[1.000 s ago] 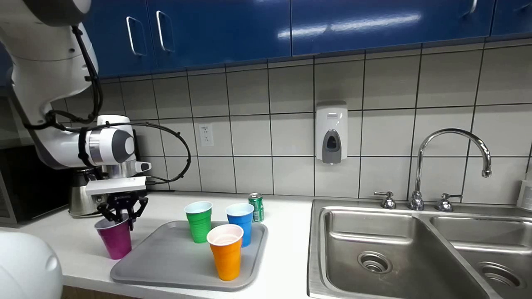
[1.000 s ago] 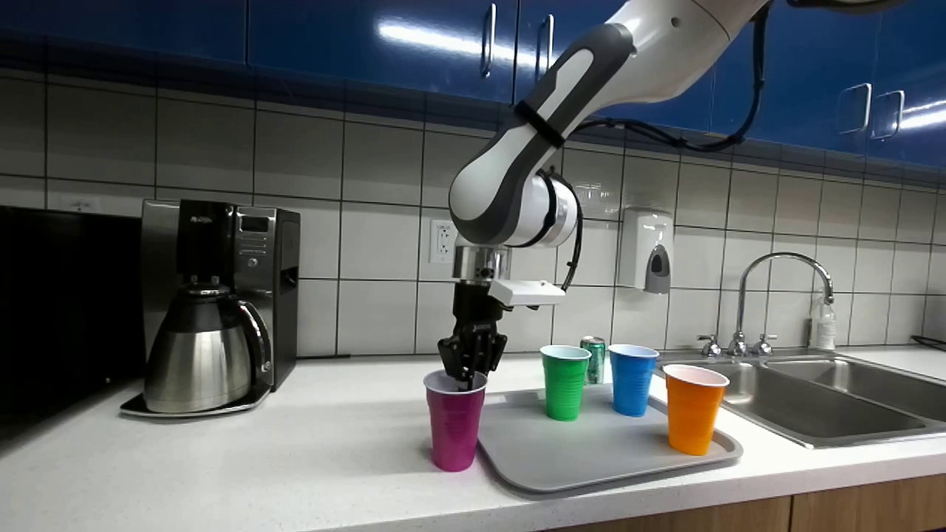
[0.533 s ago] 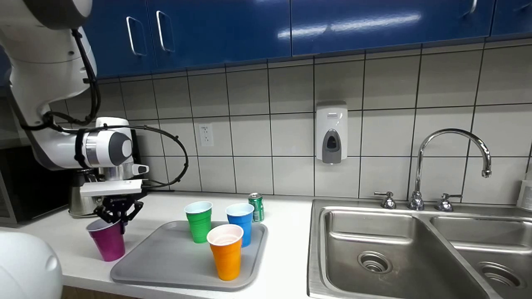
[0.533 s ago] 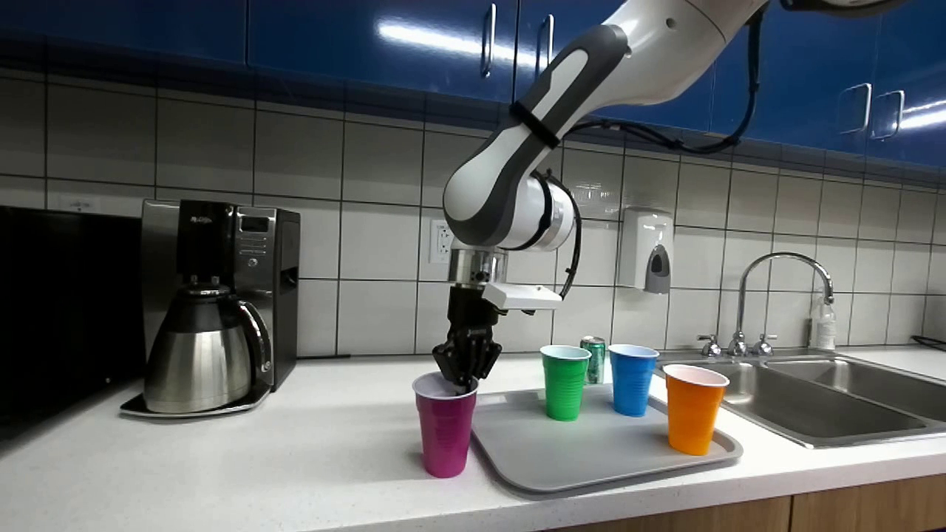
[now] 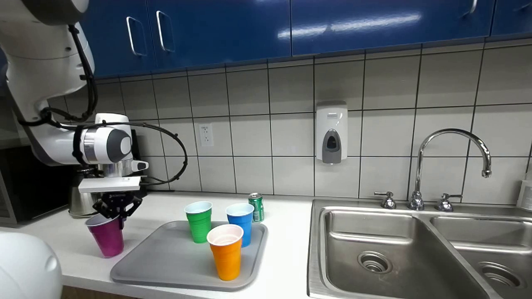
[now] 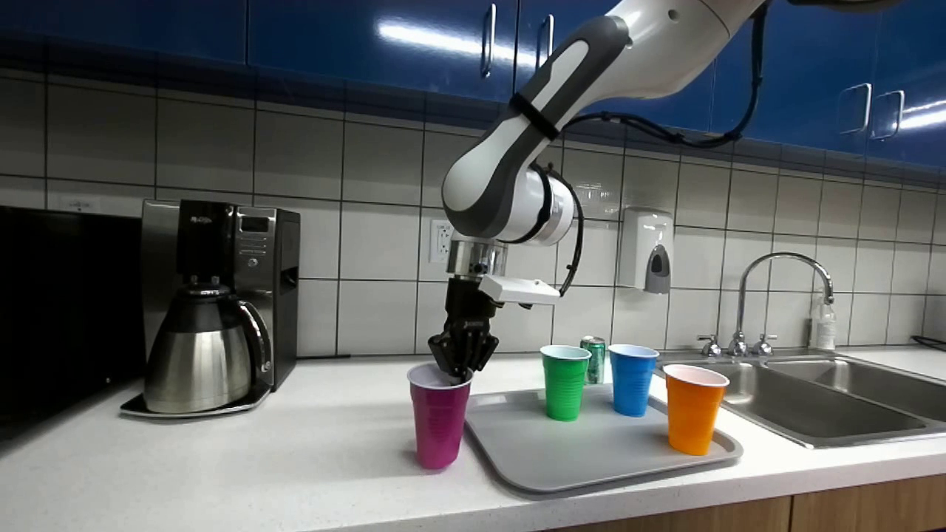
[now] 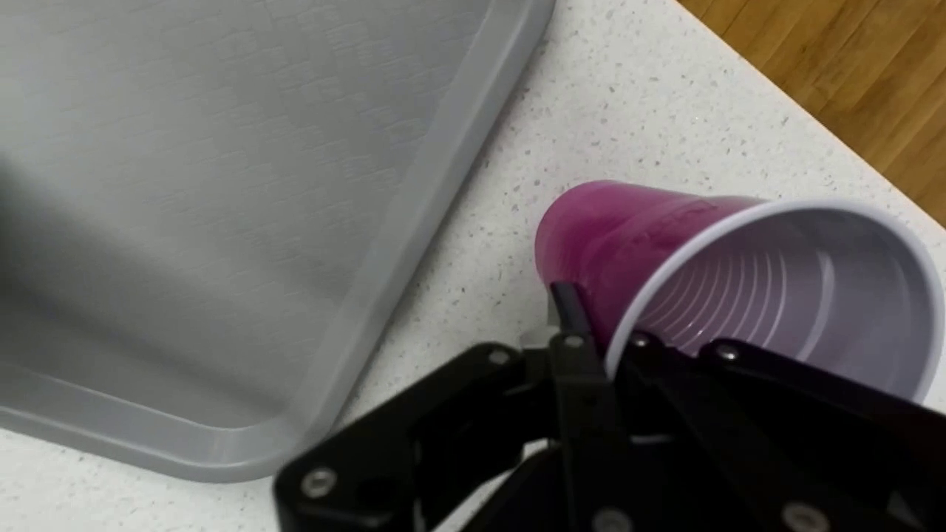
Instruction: Put the cups on the tray
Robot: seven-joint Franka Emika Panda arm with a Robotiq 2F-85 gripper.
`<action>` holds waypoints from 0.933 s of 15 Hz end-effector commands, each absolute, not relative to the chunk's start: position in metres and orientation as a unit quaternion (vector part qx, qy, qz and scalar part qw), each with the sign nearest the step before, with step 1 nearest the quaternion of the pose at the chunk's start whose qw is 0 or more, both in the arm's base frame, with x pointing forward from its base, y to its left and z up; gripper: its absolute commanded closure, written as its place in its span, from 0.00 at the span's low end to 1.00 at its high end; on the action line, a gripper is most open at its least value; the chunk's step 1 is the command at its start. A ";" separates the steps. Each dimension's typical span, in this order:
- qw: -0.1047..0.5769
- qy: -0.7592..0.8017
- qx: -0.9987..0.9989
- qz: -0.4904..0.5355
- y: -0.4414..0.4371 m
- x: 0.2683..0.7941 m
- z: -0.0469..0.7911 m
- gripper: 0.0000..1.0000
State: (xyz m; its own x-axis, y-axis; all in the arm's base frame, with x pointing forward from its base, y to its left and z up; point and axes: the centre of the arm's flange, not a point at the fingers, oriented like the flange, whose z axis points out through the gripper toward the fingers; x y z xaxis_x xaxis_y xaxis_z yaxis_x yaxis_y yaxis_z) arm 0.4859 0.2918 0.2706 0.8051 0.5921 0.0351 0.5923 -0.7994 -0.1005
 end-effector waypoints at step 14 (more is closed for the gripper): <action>0.028 -0.243 -0.969 -0.022 0.212 0.470 0.333 1.00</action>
